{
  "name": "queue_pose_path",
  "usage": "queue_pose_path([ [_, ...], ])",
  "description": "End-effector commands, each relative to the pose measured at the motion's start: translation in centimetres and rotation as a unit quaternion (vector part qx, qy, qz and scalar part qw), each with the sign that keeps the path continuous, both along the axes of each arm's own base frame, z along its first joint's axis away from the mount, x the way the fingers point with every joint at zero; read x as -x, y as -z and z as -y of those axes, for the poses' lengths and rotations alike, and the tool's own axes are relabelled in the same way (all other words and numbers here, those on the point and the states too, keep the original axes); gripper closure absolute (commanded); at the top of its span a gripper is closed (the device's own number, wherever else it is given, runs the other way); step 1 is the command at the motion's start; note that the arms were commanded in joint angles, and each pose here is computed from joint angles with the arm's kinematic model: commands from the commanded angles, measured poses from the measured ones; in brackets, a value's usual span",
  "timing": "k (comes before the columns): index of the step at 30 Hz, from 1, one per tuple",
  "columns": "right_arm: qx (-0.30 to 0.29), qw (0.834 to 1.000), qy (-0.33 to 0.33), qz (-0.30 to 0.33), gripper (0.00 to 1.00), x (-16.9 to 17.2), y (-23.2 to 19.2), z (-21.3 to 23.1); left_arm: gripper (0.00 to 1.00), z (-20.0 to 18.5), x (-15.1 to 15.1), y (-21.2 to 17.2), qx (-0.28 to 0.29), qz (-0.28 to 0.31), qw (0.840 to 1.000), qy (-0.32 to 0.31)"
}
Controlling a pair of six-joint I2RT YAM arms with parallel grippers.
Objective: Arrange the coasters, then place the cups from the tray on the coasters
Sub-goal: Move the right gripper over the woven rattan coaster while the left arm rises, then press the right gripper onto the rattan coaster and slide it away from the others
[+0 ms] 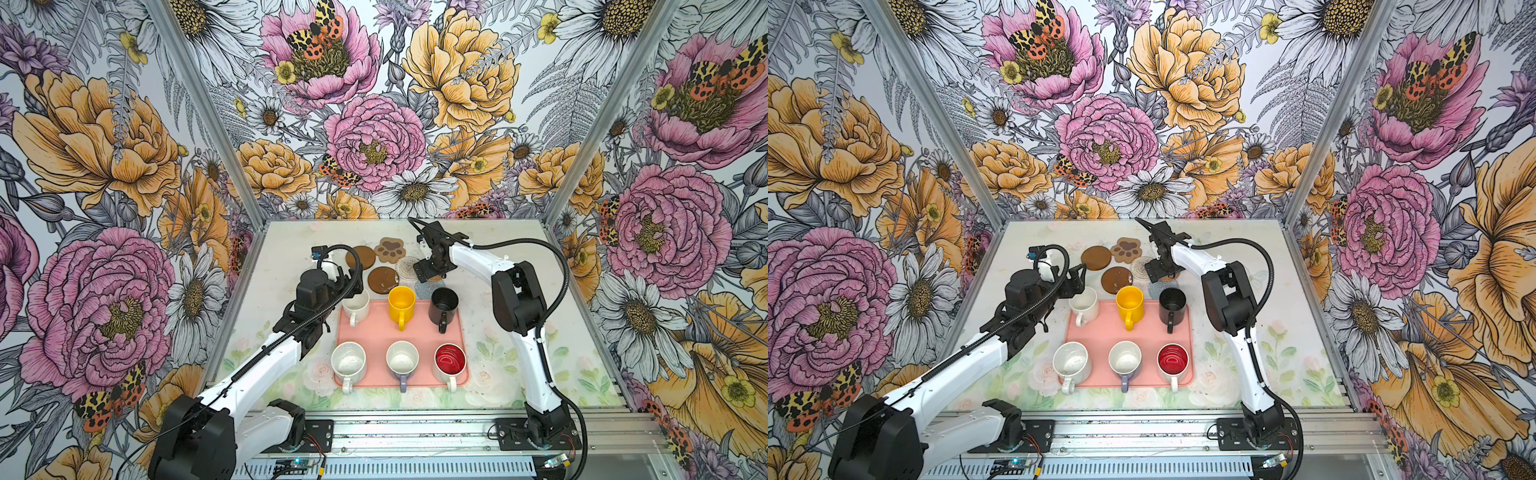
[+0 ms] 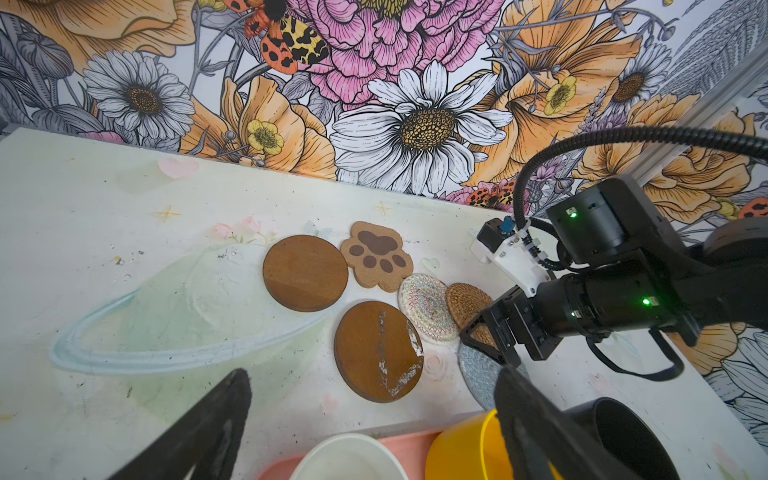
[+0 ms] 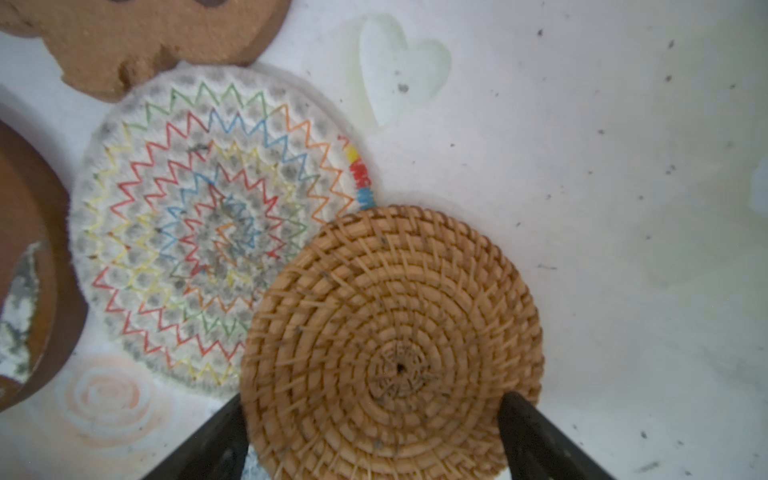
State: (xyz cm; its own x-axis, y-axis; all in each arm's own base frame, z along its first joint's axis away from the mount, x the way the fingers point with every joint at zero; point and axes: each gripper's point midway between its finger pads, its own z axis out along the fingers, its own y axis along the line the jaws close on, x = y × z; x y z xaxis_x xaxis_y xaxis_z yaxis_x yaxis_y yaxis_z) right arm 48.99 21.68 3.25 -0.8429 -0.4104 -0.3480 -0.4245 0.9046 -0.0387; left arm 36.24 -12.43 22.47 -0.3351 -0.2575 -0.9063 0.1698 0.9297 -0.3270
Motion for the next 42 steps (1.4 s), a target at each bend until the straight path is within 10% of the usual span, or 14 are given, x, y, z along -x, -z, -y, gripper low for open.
queue_pose_path([
  [1, 0.029, 1.000, 0.001, 0.010, 0.06, -0.5, 0.0, 0.5, 0.07, 0.1, -0.1, -0.1, -0.008, 0.007, 1.000, 0.001],
  [42, -0.076, 0.986, 0.144, -0.025, 0.21, -3.1, -0.5, 7.6, 0.07, 0.2, 0.1, -0.4, -0.011, 0.005, 1.000, 0.006],
])
